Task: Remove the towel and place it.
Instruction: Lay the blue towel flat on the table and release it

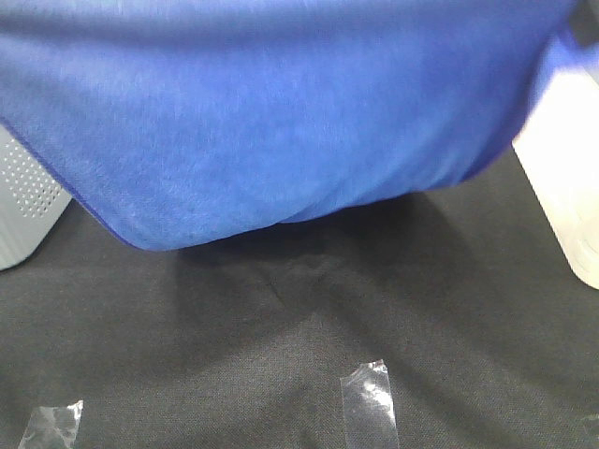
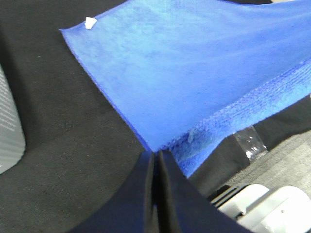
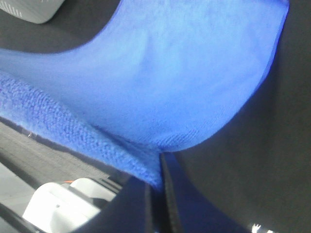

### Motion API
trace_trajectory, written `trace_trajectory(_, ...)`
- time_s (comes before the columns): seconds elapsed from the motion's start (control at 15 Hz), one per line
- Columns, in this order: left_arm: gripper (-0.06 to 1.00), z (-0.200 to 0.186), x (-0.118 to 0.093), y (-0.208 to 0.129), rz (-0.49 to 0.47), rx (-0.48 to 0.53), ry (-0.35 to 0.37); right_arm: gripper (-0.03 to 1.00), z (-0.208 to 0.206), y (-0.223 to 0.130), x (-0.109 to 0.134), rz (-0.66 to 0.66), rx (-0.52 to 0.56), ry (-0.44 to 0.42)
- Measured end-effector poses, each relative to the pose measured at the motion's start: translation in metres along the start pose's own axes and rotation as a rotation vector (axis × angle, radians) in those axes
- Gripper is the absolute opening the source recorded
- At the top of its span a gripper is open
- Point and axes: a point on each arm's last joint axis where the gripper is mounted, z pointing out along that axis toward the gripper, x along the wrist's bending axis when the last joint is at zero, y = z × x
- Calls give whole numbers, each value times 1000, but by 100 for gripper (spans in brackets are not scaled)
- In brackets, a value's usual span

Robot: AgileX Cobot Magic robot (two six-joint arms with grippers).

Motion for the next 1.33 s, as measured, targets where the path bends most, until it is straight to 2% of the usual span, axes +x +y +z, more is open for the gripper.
trace_trajectory(0.27, 0, -9, -6, -27, 52, -6, -55, 0, 0, -40, 4, 88, 30, 64)
trace_trajectory(0.4, 0, -15, -11, -36, 46, -15, -93, 0, -4, -57, 6, 120, 26, 82)
trace_trajectory(0.73, 0, -33, -22, -55, 31, -66, -182, 0, -24, -83, 14, 166, -40, 123)
trace_trajectory(1.0, 0, -15, -32, -84, 45, 39, -276, 0, -35, -96, 17, 166, -88, 130)
trace_trajectory(1.2, 0, 2, -31, -94, 31, 113, -281, 0, -10, -113, 9, 204, 12, 117)
trace_trajectory(1.33, 0, 23, -28, -105, 7, 201, -276, 0, 13, -129, 3, 238, 107, 109)
